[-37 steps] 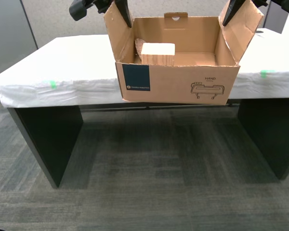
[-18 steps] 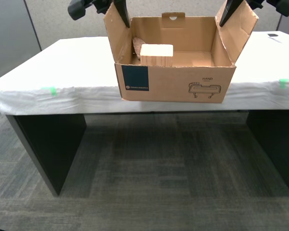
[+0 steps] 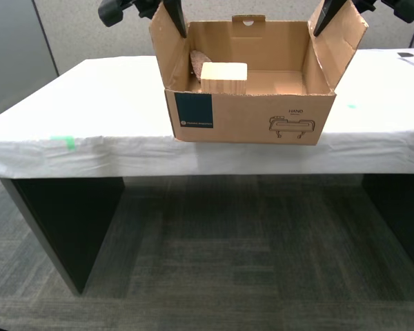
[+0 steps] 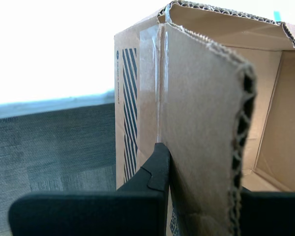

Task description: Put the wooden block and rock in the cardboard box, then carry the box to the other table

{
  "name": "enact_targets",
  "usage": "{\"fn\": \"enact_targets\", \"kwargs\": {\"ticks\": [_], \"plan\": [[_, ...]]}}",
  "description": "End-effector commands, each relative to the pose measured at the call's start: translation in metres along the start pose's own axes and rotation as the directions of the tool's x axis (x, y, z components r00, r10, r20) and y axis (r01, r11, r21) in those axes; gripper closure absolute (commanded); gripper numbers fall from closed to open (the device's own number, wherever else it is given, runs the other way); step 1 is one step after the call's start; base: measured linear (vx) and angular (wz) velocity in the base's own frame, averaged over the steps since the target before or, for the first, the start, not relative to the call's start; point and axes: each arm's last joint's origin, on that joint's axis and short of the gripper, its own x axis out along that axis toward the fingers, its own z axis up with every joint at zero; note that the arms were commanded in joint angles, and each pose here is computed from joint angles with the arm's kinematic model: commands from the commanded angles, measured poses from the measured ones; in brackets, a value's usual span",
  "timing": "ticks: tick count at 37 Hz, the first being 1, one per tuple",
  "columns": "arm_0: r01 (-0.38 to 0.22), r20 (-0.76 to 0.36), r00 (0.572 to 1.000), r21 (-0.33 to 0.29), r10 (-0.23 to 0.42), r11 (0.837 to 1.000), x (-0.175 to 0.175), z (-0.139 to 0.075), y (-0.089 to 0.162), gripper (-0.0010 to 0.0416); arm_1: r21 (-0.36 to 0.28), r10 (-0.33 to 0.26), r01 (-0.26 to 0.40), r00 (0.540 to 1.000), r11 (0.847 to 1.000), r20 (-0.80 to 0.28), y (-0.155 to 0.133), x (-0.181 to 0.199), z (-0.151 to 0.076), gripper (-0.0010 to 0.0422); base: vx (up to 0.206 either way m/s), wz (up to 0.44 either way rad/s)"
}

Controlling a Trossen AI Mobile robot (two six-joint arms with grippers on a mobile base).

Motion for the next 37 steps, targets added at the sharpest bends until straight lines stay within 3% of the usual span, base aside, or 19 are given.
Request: {"fn": "enact_targets", "kwargs": {"ticks": [1,27,37], "plan": [[-0.044,-0.006,0.999,0.004,0.044,0.999,-0.0001,0.0004,0.0028,0.0407,0.012,-0.044,0.044,0.999,0.999,-0.007,-0.0037,-0.0011,0.0001,0.0413,0.137,-0.002],[-0.059,0.026,0.998,-0.006,0.060,0.998,-0.0004,0.0038,0.0045,0.0407,0.029,-0.062,0.061,0.998,0.998,0.025,-0.0054,-0.0011,0.0033,0.0413,0.145,-0.007],[-0.065,0.038,0.997,-0.011,0.065,0.998,-0.0005,0.0050,0.0049,0.0407,0.063,-0.062,0.060,0.998,0.996,0.026,-0.0054,-0.0011,0.0034,0.0413,0.137,-0.005]]}}
